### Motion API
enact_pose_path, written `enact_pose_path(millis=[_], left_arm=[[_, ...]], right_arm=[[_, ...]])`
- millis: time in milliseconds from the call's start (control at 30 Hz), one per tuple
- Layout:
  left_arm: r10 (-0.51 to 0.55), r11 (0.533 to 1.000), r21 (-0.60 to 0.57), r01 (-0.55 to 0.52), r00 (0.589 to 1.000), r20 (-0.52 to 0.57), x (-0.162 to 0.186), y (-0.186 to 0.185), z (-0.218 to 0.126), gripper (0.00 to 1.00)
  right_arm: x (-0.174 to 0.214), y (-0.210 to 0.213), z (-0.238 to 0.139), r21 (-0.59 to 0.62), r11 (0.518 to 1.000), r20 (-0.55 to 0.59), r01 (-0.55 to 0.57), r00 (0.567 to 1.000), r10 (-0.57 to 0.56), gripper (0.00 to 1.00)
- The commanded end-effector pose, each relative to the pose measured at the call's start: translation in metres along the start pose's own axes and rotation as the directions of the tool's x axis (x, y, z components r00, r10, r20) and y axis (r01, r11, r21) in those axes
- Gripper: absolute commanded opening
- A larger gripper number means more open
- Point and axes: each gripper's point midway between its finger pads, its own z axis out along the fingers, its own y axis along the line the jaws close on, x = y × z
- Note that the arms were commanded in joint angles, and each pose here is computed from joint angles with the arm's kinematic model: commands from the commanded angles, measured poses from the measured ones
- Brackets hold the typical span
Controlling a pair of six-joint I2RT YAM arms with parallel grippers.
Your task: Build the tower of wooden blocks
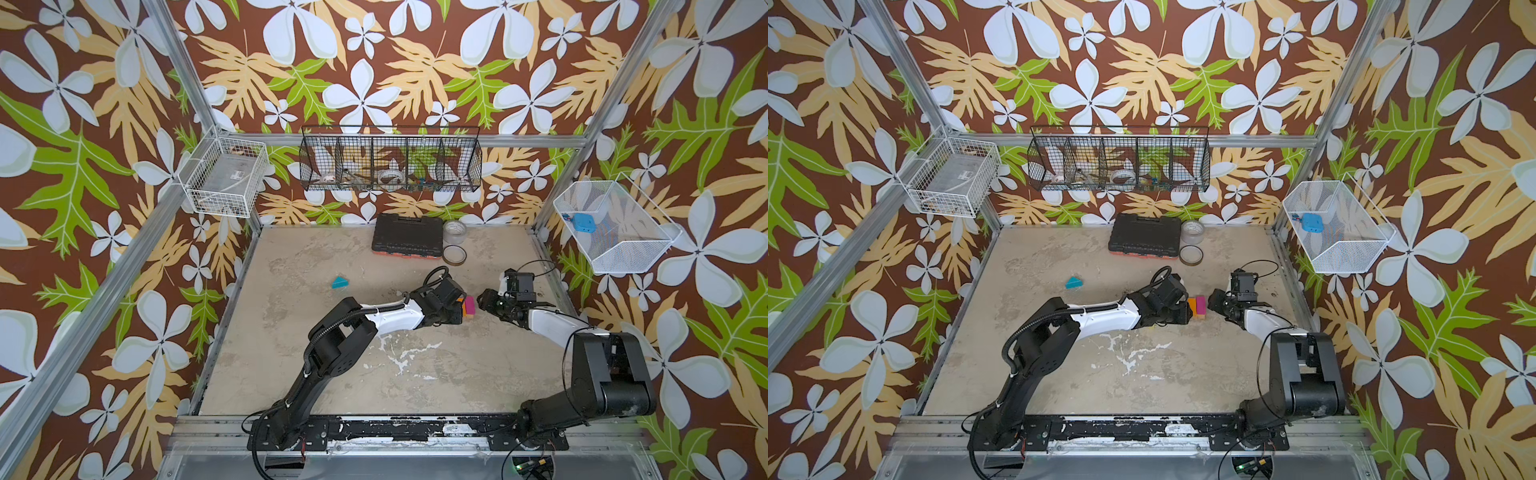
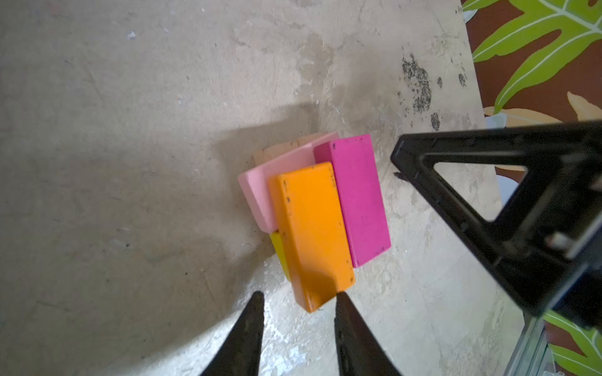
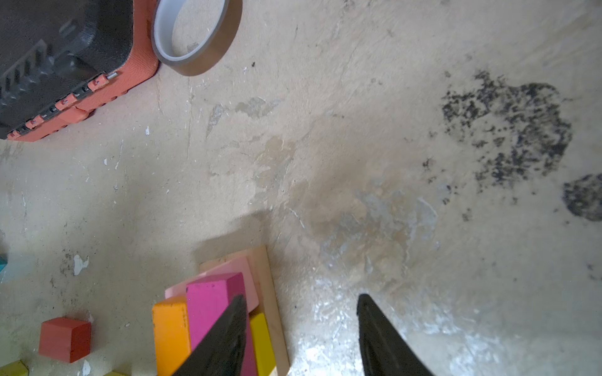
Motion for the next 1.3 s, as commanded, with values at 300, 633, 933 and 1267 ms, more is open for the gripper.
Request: enact_pose_path(millis=[300,633,933,1267], left_arm=[[0.008,1.000,0.007,-0.008,1.000,-0.021,0.001,-0.003,0.007,0.33],[0.014,1.000,0.014,-0.014,1.000,-0.014,-0.003,-0.007,0.002,0.37],[0.012,1.000,0.002,-0.012,1.000,0.022,-0.017,-0.007,-0.011,0.46],[0.024,0.999,-0.023,-0.022,0.995,0.099,-0.036,-0.005,-0.058,0.43]], right_arm=[[-0.001,0.005,0.005,-0.025,1.000,-0.011,0.000,1.000,0.000,0.55],[0.002,0.010,0.010,-0.059,0.998,-0.028,0.006,1.000,-0.007,0.56],[0.003,0.011,0.013,-0.063,0.998,-0.038,0.006,0.999,-0.008,0.56],[-0.012,0.002,-0.017,0.008,1.000,0.075,-0.006,0.997,0.006,0.63]])
